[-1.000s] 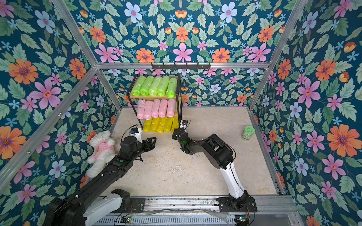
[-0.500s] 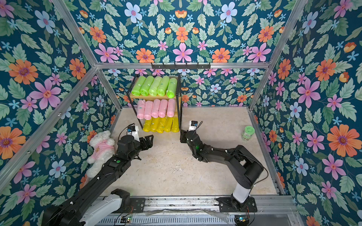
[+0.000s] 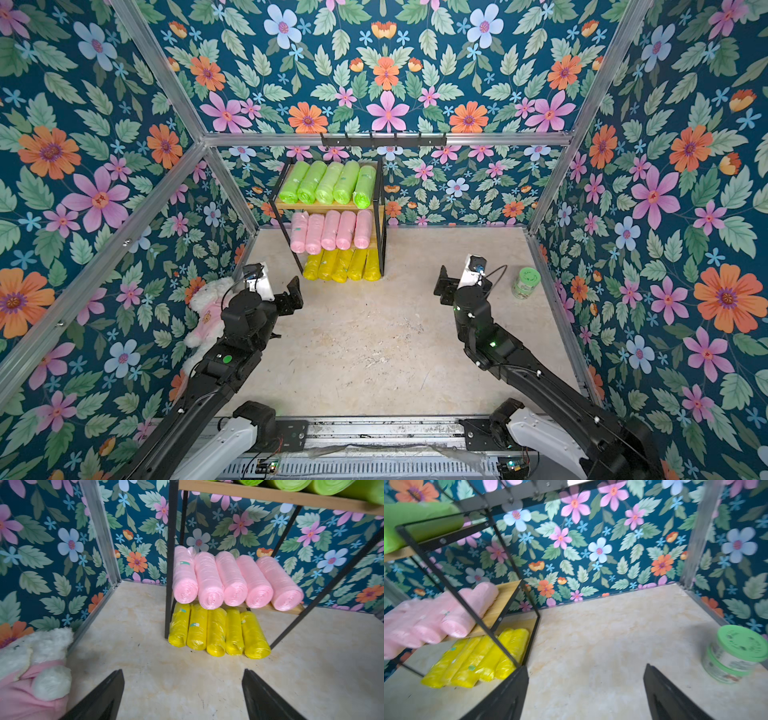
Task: Sort the rolls of trash bags by color and place them on the shelf
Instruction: Reset both arms
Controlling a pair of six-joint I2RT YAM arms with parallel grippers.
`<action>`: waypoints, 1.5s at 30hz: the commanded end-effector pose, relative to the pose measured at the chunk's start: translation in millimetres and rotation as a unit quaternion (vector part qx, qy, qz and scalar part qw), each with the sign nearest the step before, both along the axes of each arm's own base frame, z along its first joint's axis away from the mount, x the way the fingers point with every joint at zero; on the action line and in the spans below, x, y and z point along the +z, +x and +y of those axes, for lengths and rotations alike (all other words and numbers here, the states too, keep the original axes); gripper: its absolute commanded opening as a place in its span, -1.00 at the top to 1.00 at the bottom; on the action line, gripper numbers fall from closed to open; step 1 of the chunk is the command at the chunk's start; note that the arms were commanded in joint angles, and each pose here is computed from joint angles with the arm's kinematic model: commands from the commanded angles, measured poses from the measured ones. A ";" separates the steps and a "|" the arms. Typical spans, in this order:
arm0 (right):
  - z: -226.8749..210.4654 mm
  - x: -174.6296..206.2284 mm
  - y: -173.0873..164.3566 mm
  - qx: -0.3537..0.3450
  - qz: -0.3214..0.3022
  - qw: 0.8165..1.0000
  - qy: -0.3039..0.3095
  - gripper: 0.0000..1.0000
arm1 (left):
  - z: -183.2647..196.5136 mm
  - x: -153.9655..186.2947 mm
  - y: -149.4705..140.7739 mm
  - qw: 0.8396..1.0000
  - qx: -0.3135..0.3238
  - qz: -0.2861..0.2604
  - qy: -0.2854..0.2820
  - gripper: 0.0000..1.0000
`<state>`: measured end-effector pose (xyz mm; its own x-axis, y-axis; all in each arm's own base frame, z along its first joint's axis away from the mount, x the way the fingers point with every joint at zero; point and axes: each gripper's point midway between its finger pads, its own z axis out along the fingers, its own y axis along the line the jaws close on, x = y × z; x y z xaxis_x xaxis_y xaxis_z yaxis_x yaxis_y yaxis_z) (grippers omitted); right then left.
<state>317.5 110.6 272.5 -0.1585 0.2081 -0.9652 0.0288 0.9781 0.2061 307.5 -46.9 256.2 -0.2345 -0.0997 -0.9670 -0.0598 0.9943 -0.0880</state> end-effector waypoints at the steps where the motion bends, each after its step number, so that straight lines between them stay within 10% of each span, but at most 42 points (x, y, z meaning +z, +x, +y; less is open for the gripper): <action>1: -27.3 -7.7 -3.5 -0.031 -0.002 0.999 -0.016 -0.98 | 20.3 5.6 8.6 0.997 0.066 -0.037 0.017 -0.90; 8: -58.5 -39.9 3.2 -0.081 0.006 0.997 -0.020 -0.99 | 58.8 -29.7 1.4 0.979 0.172 -0.075 0.074 -0.97; 15: -75.7 -84.7 6.9 -0.099 -0.010 0.993 -0.059 -0.99 | 68.6 -84.2 6.6 0.978 0.145 -0.043 0.145 -0.98; 32: -100.5 -121.1 25.9 -0.077 -0.039 0.989 -0.120 -0.99 | 66.0 -126.0 59.4 0.991 0.061 -0.012 0.120 -0.98; 45: -131.3 -124.8 27.7 -0.064 -0.075 0.994 -0.039 -0.99 | 57.5 -146.9 82.9 0.999 -0.002 -0.023 0.047 -0.98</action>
<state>335.3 -28.7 130.0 -0.0425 0.1323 -0.9903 0.1835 0.9754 0.1224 385.0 13.5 99.6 -0.2271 0.0266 -0.9735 -0.0861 0.9952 0.0473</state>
